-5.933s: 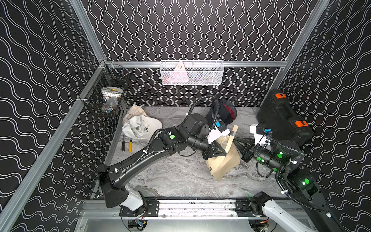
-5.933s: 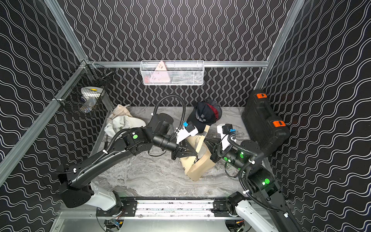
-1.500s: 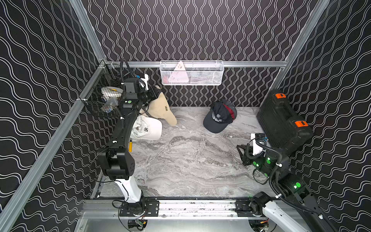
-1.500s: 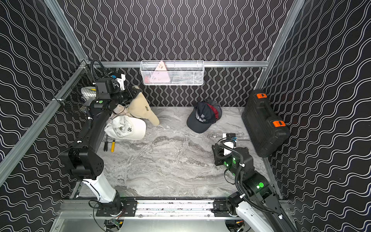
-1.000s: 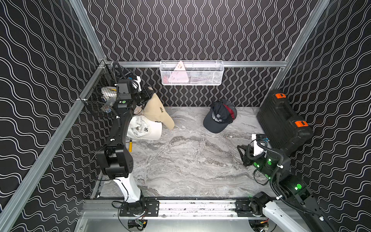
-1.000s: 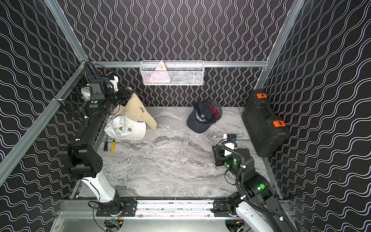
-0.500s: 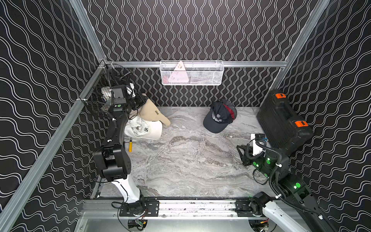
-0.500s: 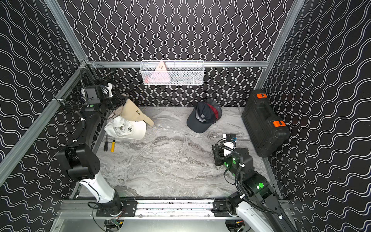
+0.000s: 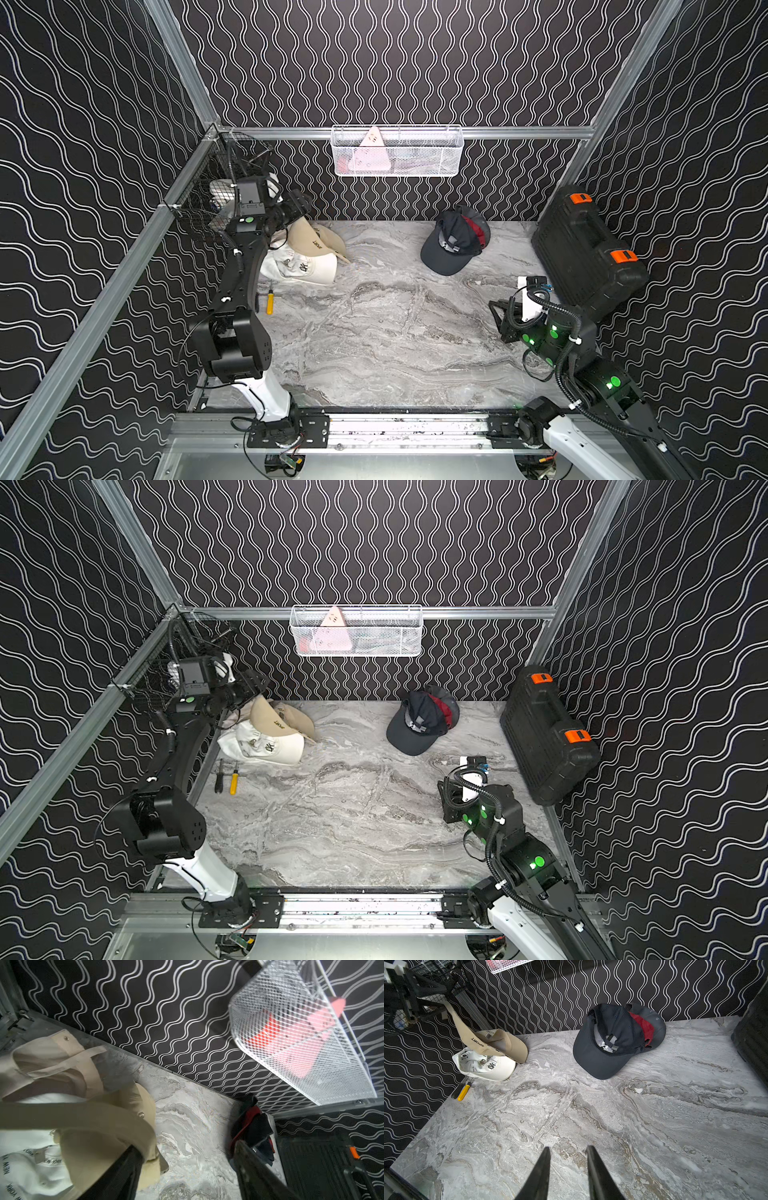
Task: Open the adjustable buckle of the baseball cap
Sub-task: Place the baseball cap on the baseball cap.
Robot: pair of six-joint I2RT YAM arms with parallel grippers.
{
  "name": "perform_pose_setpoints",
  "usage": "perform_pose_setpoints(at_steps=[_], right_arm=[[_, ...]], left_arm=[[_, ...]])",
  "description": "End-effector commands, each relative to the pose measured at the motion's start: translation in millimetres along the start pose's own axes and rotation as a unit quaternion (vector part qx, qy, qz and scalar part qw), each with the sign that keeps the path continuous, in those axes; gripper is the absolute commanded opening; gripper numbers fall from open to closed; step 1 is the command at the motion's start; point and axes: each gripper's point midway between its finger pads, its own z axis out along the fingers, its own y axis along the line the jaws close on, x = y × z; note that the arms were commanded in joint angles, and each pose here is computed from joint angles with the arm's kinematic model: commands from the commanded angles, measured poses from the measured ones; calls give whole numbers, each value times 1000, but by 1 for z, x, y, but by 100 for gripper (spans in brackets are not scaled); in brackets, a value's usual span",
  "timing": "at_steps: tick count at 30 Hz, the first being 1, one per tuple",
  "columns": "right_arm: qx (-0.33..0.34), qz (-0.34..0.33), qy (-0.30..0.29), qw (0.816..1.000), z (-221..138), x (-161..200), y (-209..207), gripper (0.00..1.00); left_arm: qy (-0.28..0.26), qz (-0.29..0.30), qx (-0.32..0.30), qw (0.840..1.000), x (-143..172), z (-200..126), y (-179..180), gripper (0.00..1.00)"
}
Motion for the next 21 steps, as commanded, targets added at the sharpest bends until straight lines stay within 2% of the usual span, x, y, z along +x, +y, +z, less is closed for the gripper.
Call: perform_pose_setpoints(at_steps=[1,4,12,14,17,21], right_arm=[[-5,12,-5,1000,1,-3,2,32],[-3,12,-4,1000,-1,-2,1,32],[-1,10,-9,1000,-4,-2,-1,33],[-1,11,-8,1000,-3,-2,0,33],[-2,12,-8,1000,-3,-2,0,34],[0,13,-7,1000,-4,-2,-1,34]], left_arm=[[5,65,-14,998,6,0,-22,74],[-6,98,-48,994,9,-2,-31,76],[-50,101,-55,992,-6,-22,-42,83],[-46,99,-39,993,-5,-22,-48,83],[-18,122,-8,992,13,-12,-72,83],[34,152,36,987,47,7,-100,82]])
